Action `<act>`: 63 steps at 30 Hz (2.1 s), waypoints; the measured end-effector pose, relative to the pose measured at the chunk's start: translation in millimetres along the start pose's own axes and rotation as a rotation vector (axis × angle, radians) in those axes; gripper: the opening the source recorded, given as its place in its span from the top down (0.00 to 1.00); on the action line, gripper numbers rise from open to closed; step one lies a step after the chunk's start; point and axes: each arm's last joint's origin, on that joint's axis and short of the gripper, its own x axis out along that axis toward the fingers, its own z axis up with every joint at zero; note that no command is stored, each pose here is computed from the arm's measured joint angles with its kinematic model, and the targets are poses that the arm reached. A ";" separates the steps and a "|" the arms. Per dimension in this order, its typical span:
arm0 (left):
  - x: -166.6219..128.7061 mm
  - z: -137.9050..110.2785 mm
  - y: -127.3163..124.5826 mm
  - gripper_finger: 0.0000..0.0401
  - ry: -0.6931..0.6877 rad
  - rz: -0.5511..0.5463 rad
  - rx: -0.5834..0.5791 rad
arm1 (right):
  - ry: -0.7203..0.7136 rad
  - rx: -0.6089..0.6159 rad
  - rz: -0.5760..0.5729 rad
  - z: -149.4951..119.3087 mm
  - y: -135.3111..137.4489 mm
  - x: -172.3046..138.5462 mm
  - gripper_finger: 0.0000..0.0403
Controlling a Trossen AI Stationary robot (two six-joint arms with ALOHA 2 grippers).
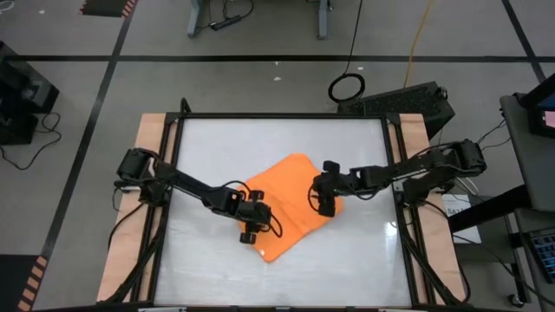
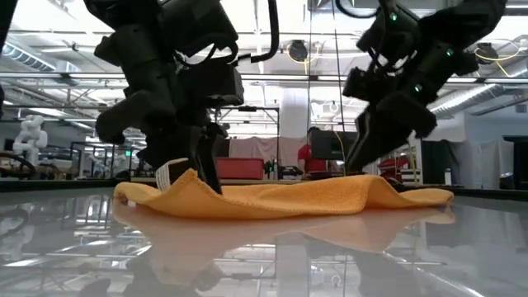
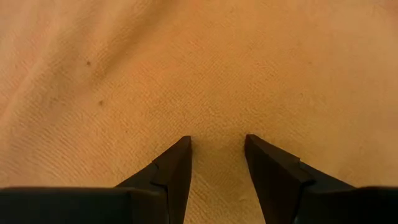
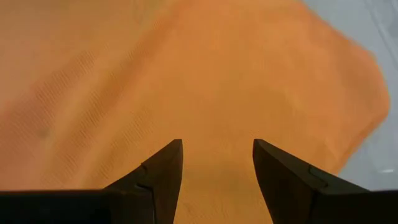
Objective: Roll towel
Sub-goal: Fold the orange towel
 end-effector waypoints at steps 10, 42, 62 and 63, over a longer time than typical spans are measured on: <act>1.5 -11.2 -1.1 0.60 0.124 0.079 0.243 | 0.064 0.091 0.084 -46.4 -2.3 10.0 0.54; -27.5 -19.1 9.5 0.60 0.283 0.208 0.742 | 0.145 0.338 0.167 -37.3 83.7 -26.0 0.54; -43.0 -9.7 38.7 0.60 0.188 0.156 0.439 | 0.048 0.120 -0.036 -27.2 40.3 -9.5 0.54; -42.7 -9.9 40.1 0.60 0.182 0.140 0.416 | 0.062 0.119 -0.036 -29.8 38.5 -8.6 0.54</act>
